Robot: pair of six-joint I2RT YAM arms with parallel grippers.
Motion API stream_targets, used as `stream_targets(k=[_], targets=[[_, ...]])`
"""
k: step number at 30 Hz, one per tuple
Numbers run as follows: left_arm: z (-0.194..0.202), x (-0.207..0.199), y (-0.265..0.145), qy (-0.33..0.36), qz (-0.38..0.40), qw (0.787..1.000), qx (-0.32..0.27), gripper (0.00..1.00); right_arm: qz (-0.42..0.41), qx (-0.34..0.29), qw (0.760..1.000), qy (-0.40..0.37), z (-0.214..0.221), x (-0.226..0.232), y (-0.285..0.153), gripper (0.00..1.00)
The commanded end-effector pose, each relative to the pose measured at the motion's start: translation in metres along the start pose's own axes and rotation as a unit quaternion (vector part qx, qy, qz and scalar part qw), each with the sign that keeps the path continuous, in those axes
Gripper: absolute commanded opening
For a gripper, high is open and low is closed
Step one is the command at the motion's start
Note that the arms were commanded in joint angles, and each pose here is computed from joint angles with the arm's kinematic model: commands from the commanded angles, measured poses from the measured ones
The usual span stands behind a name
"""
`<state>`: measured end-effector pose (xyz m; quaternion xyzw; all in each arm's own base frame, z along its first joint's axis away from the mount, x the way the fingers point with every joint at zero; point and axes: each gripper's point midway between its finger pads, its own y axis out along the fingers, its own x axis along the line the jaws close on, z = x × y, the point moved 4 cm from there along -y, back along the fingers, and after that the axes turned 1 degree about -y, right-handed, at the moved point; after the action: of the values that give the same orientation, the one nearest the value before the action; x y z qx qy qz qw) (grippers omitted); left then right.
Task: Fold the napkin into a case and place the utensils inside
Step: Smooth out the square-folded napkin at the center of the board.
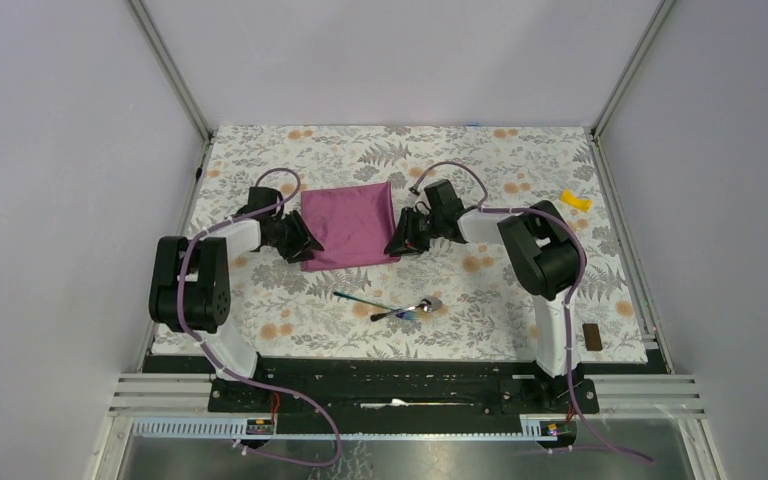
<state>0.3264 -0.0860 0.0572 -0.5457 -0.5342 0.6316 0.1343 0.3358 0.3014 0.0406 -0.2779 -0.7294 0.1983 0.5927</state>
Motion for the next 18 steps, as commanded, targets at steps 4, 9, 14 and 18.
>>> stream_targets(k=[4, 9, 14, 18], targets=[[0.009, 0.011, -0.015, 0.023, -0.039, 0.999, -0.010, 0.47, 0.004, -0.005, 1.000, -0.024, -0.008, 0.013, -0.017, 0.34], [-0.031, -0.041, -0.032, 0.047, 0.037, 0.998, -0.037, 0.54, -0.034, -0.038, 0.997, -0.054, -0.046, 0.049, -0.021, 0.43], [-0.080, -0.073, -0.018, 0.042, 0.087, 0.994, -0.059, 0.57, -0.056, -0.063, 0.995, -0.054, -0.086, 0.057, -0.002, 0.53], [-0.120, -0.079, 0.005, 0.039, 0.095, 0.990, -0.098, 0.57, -0.061, -0.072, 0.994, -0.055, -0.108, 0.053, 0.013, 0.57]])
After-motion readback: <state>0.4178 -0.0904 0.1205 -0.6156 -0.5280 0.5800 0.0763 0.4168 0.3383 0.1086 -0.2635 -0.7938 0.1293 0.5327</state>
